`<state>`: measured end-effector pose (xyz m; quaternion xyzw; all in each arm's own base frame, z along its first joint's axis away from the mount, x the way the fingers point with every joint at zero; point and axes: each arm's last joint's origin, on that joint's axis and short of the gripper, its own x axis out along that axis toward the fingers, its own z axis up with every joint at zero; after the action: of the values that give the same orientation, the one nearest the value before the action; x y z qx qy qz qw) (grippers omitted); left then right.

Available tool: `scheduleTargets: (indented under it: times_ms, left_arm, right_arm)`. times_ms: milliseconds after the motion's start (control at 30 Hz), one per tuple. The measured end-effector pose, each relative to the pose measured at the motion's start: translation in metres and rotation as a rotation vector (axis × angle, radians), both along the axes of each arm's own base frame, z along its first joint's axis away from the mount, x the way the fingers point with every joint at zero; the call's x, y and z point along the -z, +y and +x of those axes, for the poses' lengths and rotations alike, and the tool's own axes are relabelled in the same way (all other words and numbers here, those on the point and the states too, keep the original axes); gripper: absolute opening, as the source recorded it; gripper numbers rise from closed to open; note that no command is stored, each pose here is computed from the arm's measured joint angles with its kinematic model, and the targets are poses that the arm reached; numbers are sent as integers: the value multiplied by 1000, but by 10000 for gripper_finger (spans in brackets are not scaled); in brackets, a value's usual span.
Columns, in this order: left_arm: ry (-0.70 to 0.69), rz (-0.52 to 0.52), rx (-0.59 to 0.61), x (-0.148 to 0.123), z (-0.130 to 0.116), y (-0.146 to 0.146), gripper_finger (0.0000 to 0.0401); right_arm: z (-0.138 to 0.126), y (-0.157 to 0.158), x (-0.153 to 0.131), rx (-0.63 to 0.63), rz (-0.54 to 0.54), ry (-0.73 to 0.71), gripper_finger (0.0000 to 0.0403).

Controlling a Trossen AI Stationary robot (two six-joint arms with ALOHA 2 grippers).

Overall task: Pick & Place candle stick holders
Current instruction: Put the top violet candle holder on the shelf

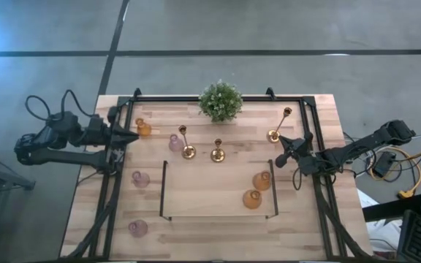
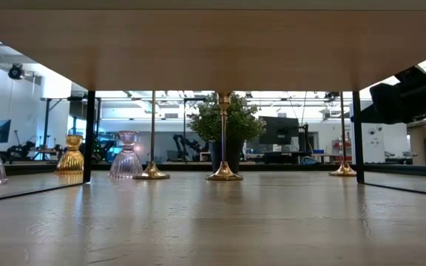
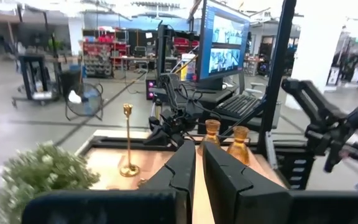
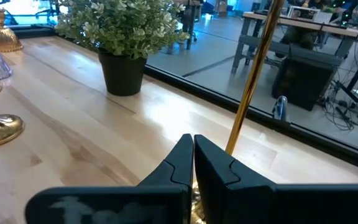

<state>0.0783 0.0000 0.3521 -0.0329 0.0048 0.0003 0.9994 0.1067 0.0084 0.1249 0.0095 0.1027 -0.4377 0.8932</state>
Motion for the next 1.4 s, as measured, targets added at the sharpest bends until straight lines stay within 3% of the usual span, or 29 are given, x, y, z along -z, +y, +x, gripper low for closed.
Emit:
scheduleTargets:
  times_ms: [100, 200, 333, 533, 833, 967, 1133, 1267, 1400]
  left_arm:
    - [-8, -33, -9, -1, 1, 0, 37]
    - [-102, -24, -61, -10, 4, 2, 37]
    - [-122, 10, 32, -15, 9, -1, 37]
    - [112, 47, 44, -18, 27, -2, 37]
    - [585, 198, -428, -8, 61, 13, 37]
    - [672, 175, -527, 2, 74, 19, 37]
    - [678, 92, -662, 4, 78, 36, 37]
    - [687, 36, -653, 5, 75, 48, 37]
    - [747, 47, -535, 12, 76, 60, 37]
  right_arm:
    - [0, 0, 0, 0, 0, 0, 9]
    - [0, 0, 0, -1, 1, 0, 9]
    - [0, 0, 0, -3, 2, 0, 9]
    - [0, 0, 0, -2, 2, 0, 9]
    - [0, 0, 0, -2, 2, 0, 9]
    - [0, 0, 0, -1, 1, 0, 9]
    - [0, 0, 0, -1, 2, 0, 9]
    - [0, 0, 0, -1, 2, 0, 9]
    - [0, 0, 0, -1, 2, -1, 9]
